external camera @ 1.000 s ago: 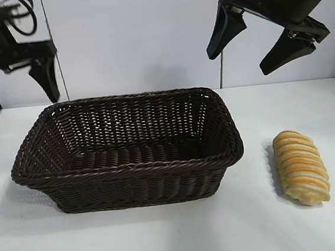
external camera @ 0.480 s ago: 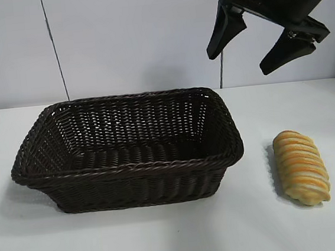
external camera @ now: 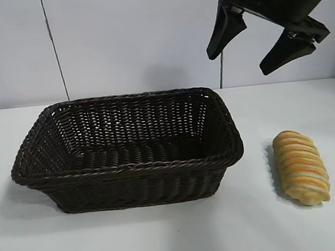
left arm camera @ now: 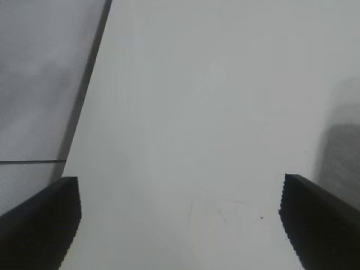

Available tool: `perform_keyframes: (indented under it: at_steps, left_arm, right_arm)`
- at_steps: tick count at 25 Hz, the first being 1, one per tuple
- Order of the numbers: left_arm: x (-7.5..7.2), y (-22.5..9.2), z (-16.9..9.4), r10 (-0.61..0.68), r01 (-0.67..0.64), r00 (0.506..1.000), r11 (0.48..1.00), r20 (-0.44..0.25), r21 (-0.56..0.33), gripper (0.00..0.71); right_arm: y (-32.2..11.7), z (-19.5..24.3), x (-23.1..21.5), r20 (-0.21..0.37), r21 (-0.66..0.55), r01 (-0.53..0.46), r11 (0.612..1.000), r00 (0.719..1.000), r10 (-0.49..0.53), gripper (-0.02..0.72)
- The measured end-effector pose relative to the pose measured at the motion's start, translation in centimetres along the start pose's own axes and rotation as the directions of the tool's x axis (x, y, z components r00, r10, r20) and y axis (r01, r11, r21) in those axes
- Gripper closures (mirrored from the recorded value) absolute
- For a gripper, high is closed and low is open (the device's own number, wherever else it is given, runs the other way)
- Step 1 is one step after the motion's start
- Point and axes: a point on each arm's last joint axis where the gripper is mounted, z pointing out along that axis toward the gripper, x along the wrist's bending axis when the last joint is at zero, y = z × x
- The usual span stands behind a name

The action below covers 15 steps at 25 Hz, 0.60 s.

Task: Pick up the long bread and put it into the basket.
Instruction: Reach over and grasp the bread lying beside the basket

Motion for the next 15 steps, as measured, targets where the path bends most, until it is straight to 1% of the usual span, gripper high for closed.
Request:
perform_keyframes:
  at_steps: [2,5,7,11,15]
  left_arm:
    - [-0.7,-1.3,-3.2,0.023,-0.020,0.999,0.996,0.031,-0.084,0.016]
    - [-1.8,-3.8,-6.9,0.085,-0.073,0.994,0.980,0.061,-0.188,0.016]
    - [-2.1,-6.4,-8.6,0.111,-0.094,0.991,0.972,0.070,-0.216,0.016]
    - [-2.3,-11.4,-10.5,0.117,-0.097,0.991,0.965,0.067,-0.244,0.016]
    - [-2.8,-16.5,-10.8,0.079,-0.050,0.991,0.968,0.109,-0.247,0.016]
  right_arm:
    - [0.0,0.0,0.0,0.000,0.000,0.000,1.000,1.000,0.000,0.008]
    - [0.0,0.0,0.0,0.000,0.000,0.000,1.000,1.000,0.000,0.008]
    - [0.0,0.0,0.0,0.000,0.000,0.000,1.000,1.000,0.000,0.008]
    - [0.0,0.0,0.0,0.000,0.000,0.000,1.000,1.000,0.000,0.008]
    - [0.0,0.0,0.0,0.000,0.000,0.000,1.000,1.000,0.000,0.008]
